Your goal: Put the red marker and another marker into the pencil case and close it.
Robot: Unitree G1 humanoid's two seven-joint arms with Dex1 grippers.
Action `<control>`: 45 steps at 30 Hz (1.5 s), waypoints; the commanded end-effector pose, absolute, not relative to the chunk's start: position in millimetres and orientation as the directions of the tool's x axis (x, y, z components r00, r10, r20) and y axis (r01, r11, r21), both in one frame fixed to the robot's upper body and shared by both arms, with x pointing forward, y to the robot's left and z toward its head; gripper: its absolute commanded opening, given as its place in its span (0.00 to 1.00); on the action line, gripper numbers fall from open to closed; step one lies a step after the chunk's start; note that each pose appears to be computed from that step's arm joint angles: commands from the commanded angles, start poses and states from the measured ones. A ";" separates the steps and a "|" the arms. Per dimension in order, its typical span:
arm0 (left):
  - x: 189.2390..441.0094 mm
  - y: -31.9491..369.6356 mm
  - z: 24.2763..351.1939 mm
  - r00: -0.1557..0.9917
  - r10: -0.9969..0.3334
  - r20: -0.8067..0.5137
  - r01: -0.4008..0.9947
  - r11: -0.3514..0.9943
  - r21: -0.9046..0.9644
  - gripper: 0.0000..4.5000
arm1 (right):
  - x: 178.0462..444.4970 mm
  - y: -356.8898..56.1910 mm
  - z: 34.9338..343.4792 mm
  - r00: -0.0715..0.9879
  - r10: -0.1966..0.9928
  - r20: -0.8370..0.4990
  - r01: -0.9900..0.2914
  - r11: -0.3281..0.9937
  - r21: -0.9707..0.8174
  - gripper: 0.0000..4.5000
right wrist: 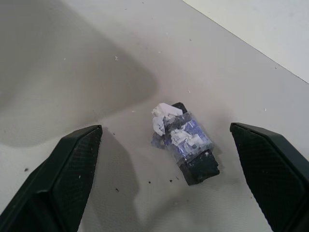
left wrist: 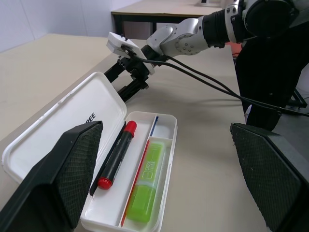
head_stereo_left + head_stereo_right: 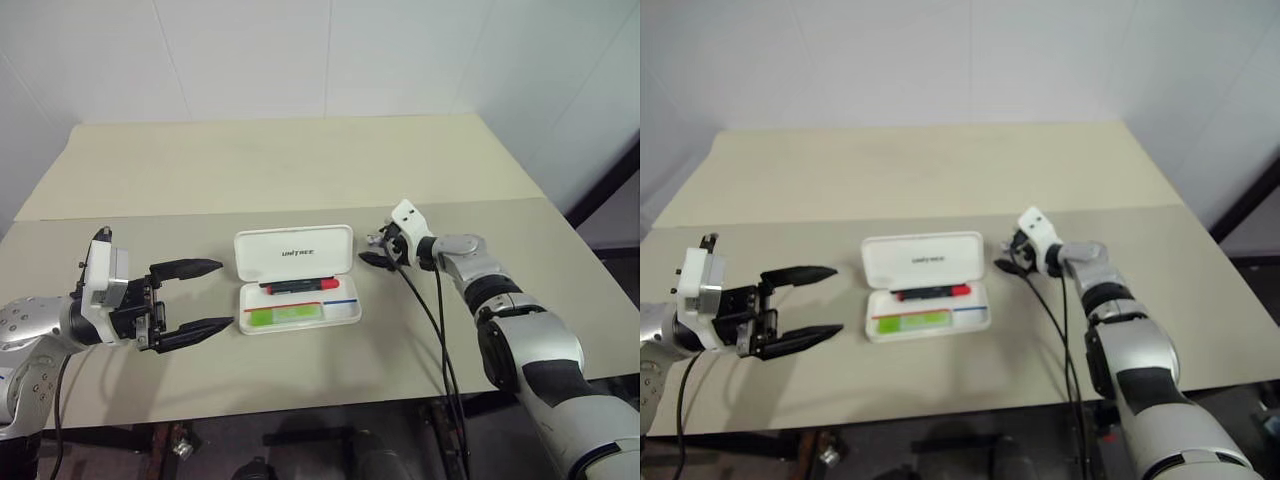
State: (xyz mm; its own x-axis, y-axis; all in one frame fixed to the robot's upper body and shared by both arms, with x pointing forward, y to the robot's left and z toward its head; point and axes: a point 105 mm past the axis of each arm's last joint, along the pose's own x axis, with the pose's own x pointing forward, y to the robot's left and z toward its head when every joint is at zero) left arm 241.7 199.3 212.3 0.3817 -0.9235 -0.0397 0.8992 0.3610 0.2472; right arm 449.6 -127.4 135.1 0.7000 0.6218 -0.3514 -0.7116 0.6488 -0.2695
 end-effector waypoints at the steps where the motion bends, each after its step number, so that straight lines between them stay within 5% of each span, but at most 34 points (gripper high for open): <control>1: 235.9 196.7 222.2 0.374 -0.927 -0.031 0.890 0.350 0.292 1.00 | 450.7 -133.1 125.5 0.711 0.566 -0.417 -0.693 0.664 -0.279 1.00; 5: 237.1 195.9 221.8 0.380 -0.924 -0.030 0.887 0.355 0.293 1.00 | 451.6 -143.4 114.7 0.727 0.489 -0.482 -0.658 0.697 -0.286 0.86; 16: 237.9 195.3 222.1 0.364 -0.931 -0.024 0.894 0.342 0.290 1.00 | 454.5 -151.0 120.8 0.754 0.468 -0.461 -0.628 0.719 -0.299 0.08; 28: 237.8 193.2 220.4 0.335 -0.942 -0.014 0.906 0.318 0.281 1.00 | 463.4 -125.4 205.6 0.773 0.625 -0.114 -0.617 0.696 -0.366 0.08; 36: 235.6 196.4 213.4 0.330 -0.944 0.006 0.909 0.319 0.267 1.00 | 442.9 -95.5 277.6 0.587 0.801 0.117 -0.699 0.574 -0.427 0.08; 40: 238.9 201.3 205.5 0.356 -0.935 -0.002 0.905 0.344 0.250 1.00 | 422.7 -80.0 284.2 0.449 0.893 0.033 -0.781 0.411 -0.471 0.08; 45: 241.2 214.3 189.7 0.387 -0.922 -0.021 0.902 0.373 0.215 1.00 | 361.0 -71.5 242.3 0.162 0.951 -0.263 -0.895 0.030 -0.444 0.08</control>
State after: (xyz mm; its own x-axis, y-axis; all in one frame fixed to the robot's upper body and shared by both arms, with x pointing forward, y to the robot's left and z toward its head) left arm 241.9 209.0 189.0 0.3784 -0.9254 -0.0196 0.9104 0.3683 0.1884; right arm 385.8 -78.5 236.3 0.2796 0.9312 -0.2338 -0.8914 0.1613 -0.4236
